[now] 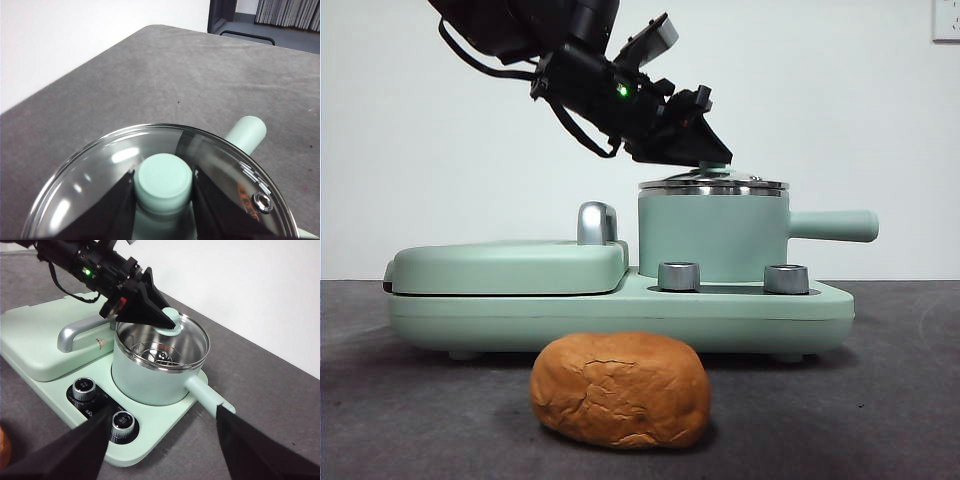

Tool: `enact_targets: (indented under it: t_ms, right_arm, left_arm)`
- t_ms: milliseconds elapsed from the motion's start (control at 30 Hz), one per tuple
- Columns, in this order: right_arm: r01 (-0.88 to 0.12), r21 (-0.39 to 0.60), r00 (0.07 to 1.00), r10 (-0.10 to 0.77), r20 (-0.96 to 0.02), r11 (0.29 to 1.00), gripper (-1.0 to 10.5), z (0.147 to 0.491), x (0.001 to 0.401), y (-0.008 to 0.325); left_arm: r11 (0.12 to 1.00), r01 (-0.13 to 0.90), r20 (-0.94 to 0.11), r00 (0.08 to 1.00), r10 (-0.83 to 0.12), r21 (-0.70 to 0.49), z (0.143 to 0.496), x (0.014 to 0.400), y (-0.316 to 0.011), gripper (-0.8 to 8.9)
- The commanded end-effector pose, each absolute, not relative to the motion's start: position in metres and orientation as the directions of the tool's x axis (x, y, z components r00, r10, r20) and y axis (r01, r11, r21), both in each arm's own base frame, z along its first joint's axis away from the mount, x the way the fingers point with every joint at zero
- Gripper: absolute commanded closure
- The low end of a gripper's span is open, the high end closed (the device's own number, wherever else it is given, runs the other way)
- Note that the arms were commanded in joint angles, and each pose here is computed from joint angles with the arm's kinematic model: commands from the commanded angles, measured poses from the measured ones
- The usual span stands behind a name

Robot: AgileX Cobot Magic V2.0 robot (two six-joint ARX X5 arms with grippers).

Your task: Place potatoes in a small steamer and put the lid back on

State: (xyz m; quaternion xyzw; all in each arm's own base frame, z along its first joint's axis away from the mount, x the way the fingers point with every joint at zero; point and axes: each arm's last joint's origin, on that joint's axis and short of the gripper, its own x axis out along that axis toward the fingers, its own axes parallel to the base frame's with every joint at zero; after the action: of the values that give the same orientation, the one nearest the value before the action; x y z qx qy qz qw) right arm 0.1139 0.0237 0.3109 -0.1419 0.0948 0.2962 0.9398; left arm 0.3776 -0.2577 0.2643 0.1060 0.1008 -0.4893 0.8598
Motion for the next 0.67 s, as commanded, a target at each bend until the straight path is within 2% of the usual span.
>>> enact_targets:
  t_ms: [33,267,667]
  right_arm:
    - [-0.582,-0.208,0.809,0.535,-0.243,0.786,6.2,0.317,0.114,0.024]
    - [-0.582,-0.208,0.809,0.535,-0.243,0.786,6.2,0.317,0.114,0.024]
    - [-0.608,-0.198,0.788,0.557,-0.261,0.769,6.2,0.315,0.112,0.027]
  left_arm:
    - [0.494,0.853,-0.17,0.519,-0.838,0.166,0.304,0.369,-0.254,8.07]
    - [0.517,0.844,-0.148,0.534,-0.832,0.141,0.344,0.351,-0.232,8.06]
    - [0.618,0.785,-0.211,0.614,-0.761,0.054,0.391,0.329,-0.155,8.0]
